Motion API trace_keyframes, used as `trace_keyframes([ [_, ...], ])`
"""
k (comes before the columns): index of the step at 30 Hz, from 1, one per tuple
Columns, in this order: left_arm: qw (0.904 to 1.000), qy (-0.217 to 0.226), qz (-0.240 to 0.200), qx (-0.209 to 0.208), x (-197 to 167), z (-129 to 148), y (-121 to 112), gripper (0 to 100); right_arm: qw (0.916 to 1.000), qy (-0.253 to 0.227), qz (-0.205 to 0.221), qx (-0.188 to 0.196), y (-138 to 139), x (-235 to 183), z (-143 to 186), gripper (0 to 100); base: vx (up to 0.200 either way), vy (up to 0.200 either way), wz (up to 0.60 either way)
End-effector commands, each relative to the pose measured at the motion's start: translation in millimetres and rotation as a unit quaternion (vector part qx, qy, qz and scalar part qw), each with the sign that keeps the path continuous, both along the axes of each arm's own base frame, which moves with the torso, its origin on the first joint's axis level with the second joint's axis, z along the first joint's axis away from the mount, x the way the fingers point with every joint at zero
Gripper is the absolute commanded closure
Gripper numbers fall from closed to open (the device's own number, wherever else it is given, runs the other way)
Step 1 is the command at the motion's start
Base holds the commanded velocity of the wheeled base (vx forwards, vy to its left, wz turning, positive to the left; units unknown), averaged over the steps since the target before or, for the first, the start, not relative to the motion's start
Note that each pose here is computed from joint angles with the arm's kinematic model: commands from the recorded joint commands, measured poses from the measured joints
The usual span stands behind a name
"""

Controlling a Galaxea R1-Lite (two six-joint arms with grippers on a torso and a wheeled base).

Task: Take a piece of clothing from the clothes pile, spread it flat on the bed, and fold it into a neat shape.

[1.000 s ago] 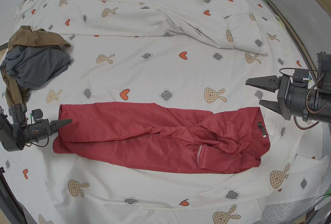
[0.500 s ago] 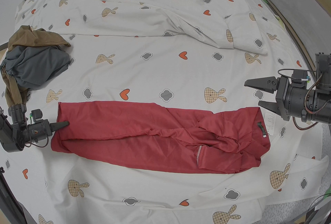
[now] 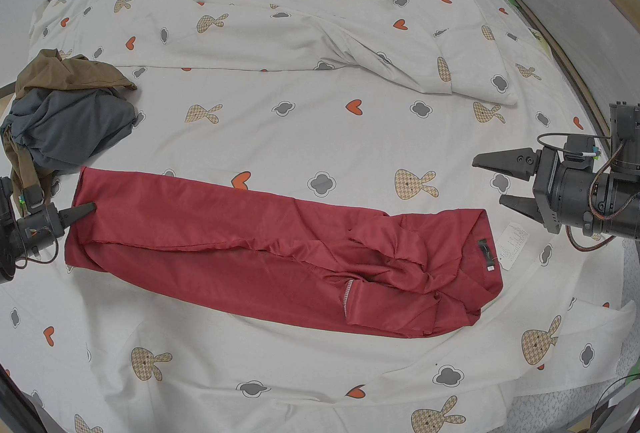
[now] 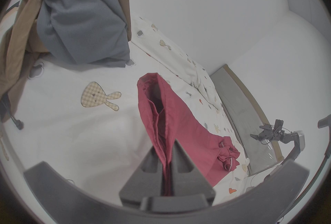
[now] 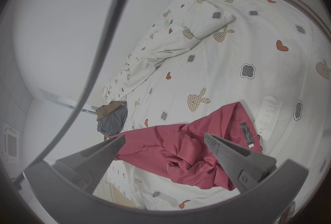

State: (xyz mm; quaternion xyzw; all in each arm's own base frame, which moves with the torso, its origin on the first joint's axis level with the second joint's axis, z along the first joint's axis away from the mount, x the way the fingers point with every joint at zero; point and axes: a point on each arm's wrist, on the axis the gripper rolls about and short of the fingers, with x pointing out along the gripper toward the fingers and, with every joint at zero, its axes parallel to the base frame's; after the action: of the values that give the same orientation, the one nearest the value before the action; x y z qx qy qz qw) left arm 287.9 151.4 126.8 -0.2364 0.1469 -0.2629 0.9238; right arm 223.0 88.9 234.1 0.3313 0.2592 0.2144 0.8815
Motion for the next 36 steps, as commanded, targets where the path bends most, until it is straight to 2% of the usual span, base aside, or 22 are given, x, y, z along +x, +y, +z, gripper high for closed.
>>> trace_keyframes([
  [1,0.9993,-0.018,0.031,0.012,-16,18,13,100,1.0000,0.000,0.000,0.000,0,0,0,0,0.000,0.000,0.00],
  [7,0.9980,-0.013,0.061,0.010,-30,35,25,100,1.0000,0.000,0.000,0.000,0,0,0,0,0.000,0.000,0.00],
  [11,0.9962,-0.026,0.074,0.037,-38,40,26,100,1.0000,0.001,0.000,0.000,0,1,-1,0,0.000,0.000,0.00],
  [14,0.9871,-0.035,0.110,0.111,-37,31,25,100,1.0000,0.001,0.000,0.000,0,1,-1,0,0.000,0.000,0.00],
  [15,0.9790,-0.029,0.136,0.149,-35,28,23,100,1.0000,0.001,0.000,0.000,0,1,-1,0,0.000,0.000,0.00],
  [16,0.9752,-0.021,0.150,0.161,-34,26,21,100,1.0000,0.001,0.000,0.000,0,1,-1,0,0.000,0.000,0.00],
  [22,0.9709,-0.001,0.174,0.164,-37,35,24,100,1.0000,0.001,-0.001,0.000,0,1,-1,0,0.000,0.000,0.00],
  [27,0.9632,0.030,0.203,0.174,-48,47,48,100,1.0000,0.001,-0.001,0.000,0,1,-1,0,0.000,0.000,0.00],
  [30,0.9551,0.040,0.215,0.200,-50,48,54,100,1.0000,0.001,-0.001,0.000,0,1,-1,0,0.000,0.000,0.00],
  [32,0.9391,0.057,0.243,0.236,-48,46,60,100,1.0000,0.001,-0.001,0.000,0,1,-1,0,0.000,0.000,0.00],
  [34,0.9336,0.062,0.255,0.245,-47,47,62,100,1.0000,0.001,-0.001,0.000,0,1,-1,0,0.000,0.000,0.00],
  [36,0.9335,0.062,0.254,0.245,-46,48,61,100,1.0000,0.001,-0.001,0.001,0,1,0,0,0.000,0.000,0.00],
])
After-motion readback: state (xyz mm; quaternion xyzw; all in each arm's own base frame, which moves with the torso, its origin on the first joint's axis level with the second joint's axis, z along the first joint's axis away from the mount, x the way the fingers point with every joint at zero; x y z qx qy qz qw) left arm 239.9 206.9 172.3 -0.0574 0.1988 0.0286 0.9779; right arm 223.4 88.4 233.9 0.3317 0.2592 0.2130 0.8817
